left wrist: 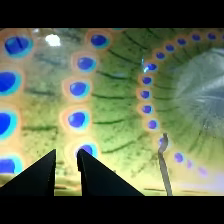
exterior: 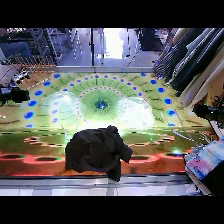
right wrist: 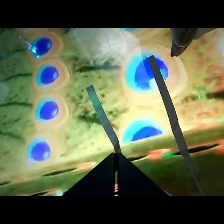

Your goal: Fold the clothes and pants, and hang the long-sleeved shirts on hangers.

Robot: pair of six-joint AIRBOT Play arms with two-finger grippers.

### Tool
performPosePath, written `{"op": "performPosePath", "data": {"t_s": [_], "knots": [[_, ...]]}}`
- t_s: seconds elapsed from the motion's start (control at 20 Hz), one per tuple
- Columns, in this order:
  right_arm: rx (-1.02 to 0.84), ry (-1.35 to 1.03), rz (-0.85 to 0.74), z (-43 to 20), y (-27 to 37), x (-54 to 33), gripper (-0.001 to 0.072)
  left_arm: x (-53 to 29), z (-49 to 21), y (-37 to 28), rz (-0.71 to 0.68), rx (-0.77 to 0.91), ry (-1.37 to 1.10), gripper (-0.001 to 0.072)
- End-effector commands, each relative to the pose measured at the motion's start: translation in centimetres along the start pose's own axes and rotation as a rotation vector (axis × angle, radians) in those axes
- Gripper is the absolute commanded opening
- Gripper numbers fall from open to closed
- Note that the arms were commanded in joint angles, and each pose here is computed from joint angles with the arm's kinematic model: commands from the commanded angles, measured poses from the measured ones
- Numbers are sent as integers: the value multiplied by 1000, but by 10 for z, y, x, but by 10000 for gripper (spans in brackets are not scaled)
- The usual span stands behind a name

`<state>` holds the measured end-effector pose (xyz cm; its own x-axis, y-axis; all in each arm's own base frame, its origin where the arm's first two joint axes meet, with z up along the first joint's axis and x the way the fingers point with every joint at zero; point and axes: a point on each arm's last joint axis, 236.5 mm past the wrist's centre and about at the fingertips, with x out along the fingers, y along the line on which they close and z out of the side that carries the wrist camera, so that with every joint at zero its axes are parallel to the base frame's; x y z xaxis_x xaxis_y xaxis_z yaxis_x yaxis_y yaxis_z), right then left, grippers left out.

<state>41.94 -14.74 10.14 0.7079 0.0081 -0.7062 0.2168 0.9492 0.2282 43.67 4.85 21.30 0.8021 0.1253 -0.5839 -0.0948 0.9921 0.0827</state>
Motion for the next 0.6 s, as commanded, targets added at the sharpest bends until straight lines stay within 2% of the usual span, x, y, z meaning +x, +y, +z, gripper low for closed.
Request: {"op": "performPosePath", "data": {"t_s": [0.0,0.55], "knots": [[-1,-1,1,0,0,0,8,0,0,0,0,0,-1,162],[0,-46,-18,11,-4,0,8,0,3,0,0,0,-11,162]]}}
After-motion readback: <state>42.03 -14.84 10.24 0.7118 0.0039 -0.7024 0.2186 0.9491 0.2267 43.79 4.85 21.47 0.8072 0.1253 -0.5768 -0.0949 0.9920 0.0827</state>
